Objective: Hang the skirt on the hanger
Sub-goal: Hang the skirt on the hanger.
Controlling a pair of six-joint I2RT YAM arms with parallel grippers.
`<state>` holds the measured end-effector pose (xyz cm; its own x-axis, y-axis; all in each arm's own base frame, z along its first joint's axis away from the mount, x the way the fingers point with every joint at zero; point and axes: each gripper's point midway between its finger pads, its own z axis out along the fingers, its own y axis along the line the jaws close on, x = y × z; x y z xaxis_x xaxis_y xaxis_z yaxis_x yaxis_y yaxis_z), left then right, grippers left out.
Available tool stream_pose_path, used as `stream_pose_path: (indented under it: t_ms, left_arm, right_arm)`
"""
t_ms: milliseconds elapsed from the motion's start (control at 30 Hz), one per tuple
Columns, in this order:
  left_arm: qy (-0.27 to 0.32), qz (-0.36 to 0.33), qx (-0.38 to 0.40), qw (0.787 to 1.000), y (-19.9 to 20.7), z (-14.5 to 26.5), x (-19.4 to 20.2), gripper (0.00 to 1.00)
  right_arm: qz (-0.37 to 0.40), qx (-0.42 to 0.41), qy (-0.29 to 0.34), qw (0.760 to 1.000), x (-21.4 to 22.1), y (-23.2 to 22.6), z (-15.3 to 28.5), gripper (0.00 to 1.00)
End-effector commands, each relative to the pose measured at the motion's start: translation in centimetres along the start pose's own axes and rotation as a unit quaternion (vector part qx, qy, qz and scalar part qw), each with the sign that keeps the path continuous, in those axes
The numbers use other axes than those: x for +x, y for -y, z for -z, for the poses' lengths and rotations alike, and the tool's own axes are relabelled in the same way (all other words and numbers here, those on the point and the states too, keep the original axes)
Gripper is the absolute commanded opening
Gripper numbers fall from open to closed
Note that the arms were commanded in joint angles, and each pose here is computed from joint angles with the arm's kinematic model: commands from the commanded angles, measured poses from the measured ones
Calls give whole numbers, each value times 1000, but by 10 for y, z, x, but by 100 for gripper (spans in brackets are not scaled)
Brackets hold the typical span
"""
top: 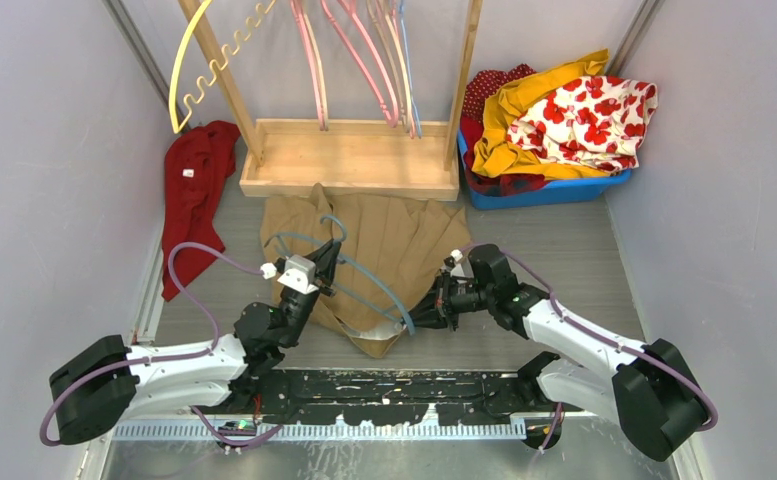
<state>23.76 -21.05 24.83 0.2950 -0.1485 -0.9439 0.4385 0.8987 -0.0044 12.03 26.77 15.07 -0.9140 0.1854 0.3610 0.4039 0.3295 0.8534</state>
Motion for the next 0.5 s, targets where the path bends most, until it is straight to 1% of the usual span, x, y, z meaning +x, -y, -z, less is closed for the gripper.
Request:
stream_pose_path:
  t_ms: [0, 467]
  left_arm:
    - [18, -8, -2, 1000, -2, -2, -12, 6]
    - [8, -13, 2, 1000, 1, -4, -5, 6]
  right_arm:
    - [31, -29, -15, 999, 7, -14, 5, 1]
    - [25, -44, -20, 999, 2, -21, 4, 1]
